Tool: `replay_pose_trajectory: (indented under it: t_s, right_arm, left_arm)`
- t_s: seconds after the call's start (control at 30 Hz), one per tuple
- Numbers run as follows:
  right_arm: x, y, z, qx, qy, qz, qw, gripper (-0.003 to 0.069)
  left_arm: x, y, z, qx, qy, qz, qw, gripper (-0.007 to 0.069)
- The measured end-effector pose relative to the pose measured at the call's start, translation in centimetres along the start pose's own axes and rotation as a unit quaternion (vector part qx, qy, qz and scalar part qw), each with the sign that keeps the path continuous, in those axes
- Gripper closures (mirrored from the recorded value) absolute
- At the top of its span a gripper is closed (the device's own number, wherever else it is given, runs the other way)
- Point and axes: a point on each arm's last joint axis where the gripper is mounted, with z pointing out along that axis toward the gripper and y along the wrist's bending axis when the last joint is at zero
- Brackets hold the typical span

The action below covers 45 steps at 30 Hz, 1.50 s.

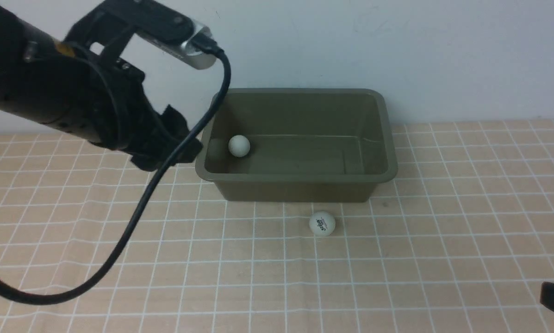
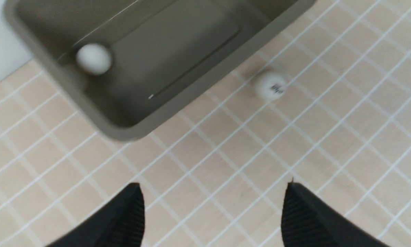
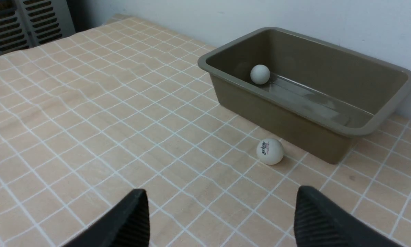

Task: Put the table tennis balls into the box on the light coffee tablecloth.
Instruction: 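Reach for and grasp a ping pong ball on the table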

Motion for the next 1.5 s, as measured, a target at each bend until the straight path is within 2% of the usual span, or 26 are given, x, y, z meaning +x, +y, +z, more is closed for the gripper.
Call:
replay_pose_trajectory:
  t_s: [0.03,0.1,0.4,0.57,0.63,0.93,1.1,1.27,1.4,1.5]
  right_arm:
    - [0.0,0.0,0.2,-0.007,0.006,-0.001,1.0,0.0147]
    - [0.0,-0.2,0.6,-0.013,0.012,0.007,1.0,0.0147]
    - [-2.6,-1.8,2.6,-0.036,0.023,-0.001,0.999,0.0147]
    - [-4.3,-3.4,4.7,-0.051,0.038,0.033,0.997,0.0147]
    - [-4.5,-4.7,6.6,-0.063,0.073,0.056,0.994,0.0147]
    - [-2.3,-8.8,12.8,-0.097,0.215,0.086,0.968,0.0147]
    - [-1.5,-9.1,15.2,-0.072,0.222,0.084,0.969,0.0147]
    - [-1.5,-7.1,18.5,-0.05,0.208,0.058,0.975,0.0147]
    - [-1.0,-6.3,20.8,-0.011,0.199,0.104,0.975,0.0147]
    - [-0.2,-6.1,22.6,-0.003,0.212,0.125,0.969,0.0147]
  left_arm:
    - [0.4,0.2,-1.1,-0.027,0.009,-0.007,1.0,0.0181]
    - [0.8,0.1,-2.7,-0.049,0.008,-0.014,0.999,0.0181]
    - [2.0,-1.4,-8.7,-0.072,-0.051,-0.004,0.996,0.0181]
    - [2.3,-2.0,-9.7,-0.059,-0.065,-0.01,0.996,0.0181]
    - [2.4,-2.2,-9.8,-0.047,-0.066,-0.016,0.997,0.0181]
    - [2.5,-2.4,-9.8,-0.039,-0.056,-0.019,0.997,0.0181]
    - [2.6,-2.3,-9.8,-0.04,-0.056,-0.018,0.997,0.0181]
    - [2.6,-2.3,-9.8,-0.042,-0.055,-0.017,0.997,0.0181]
    - [2.6,-2.3,-9.8,-0.043,-0.054,-0.017,0.997,0.0181]
    - [2.6,-2.3,-9.8,-0.043,-0.053,-0.017,0.998,0.0181]
